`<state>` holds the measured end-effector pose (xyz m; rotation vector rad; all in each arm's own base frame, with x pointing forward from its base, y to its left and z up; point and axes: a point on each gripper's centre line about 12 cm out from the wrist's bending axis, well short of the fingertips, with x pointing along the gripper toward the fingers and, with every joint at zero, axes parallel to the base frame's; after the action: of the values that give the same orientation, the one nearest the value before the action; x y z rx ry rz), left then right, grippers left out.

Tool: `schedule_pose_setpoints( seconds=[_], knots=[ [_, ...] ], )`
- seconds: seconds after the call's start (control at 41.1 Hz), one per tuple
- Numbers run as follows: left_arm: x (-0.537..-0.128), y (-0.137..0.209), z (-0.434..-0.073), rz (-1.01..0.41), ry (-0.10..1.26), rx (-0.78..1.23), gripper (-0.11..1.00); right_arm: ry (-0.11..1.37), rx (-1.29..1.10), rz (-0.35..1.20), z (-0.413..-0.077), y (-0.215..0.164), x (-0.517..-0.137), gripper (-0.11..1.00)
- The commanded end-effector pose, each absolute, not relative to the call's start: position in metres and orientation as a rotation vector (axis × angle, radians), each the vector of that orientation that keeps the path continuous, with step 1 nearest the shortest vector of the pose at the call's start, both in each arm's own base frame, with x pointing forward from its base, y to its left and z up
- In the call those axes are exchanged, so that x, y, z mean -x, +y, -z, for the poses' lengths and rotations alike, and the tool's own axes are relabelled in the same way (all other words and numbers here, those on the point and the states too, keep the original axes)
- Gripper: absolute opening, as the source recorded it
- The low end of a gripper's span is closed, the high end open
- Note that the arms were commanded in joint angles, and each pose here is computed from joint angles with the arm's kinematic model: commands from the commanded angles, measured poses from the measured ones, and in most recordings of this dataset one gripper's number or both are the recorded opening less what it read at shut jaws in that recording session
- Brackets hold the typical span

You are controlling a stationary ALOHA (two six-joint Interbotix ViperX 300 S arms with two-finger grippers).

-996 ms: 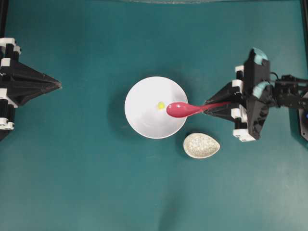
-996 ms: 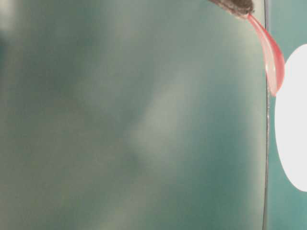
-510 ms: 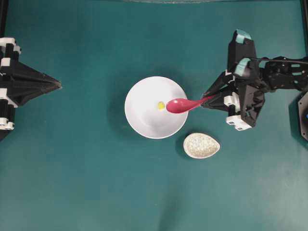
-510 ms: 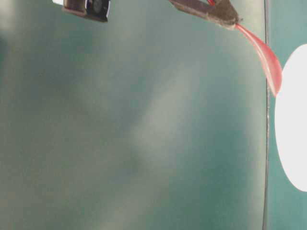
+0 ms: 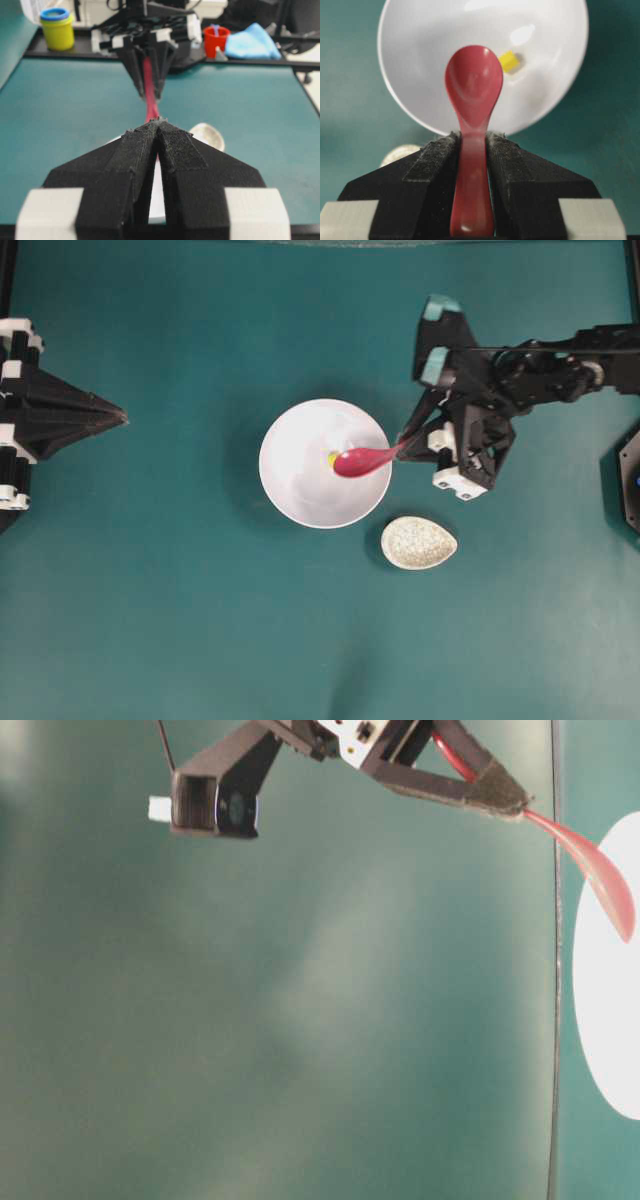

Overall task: Scoop the yellow hexagonal prism block from the bowl with a spoon using the right arm.
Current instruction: 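Lower the spoon tip into the bowl beside the yellow block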

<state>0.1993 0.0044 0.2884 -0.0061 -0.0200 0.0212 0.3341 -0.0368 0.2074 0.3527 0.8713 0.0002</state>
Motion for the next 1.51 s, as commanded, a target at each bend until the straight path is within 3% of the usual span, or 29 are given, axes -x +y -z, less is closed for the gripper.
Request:
schedule_pose_setpoints(
  seconds=[0.0,0.51,1.482],
  knots=[
    [-0.202,0.005,-0.3,-0.022,-0.048,0.0,0.04,0.854,-0.345,-0.014,-0.222,-0.04,-0.343,0.25],
    [-0.202,0.005,-0.3,-0.022,-0.048,-0.002,0.04,1.03,-0.356,0.039,-0.217,-0.05,-0.355,0.25],
    [-0.202,0.005,-0.298,-0.023,-0.034,-0.005,0.04,1.115,-0.36,0.006,-0.218,-0.044,-0.367,0.24]
  ],
)
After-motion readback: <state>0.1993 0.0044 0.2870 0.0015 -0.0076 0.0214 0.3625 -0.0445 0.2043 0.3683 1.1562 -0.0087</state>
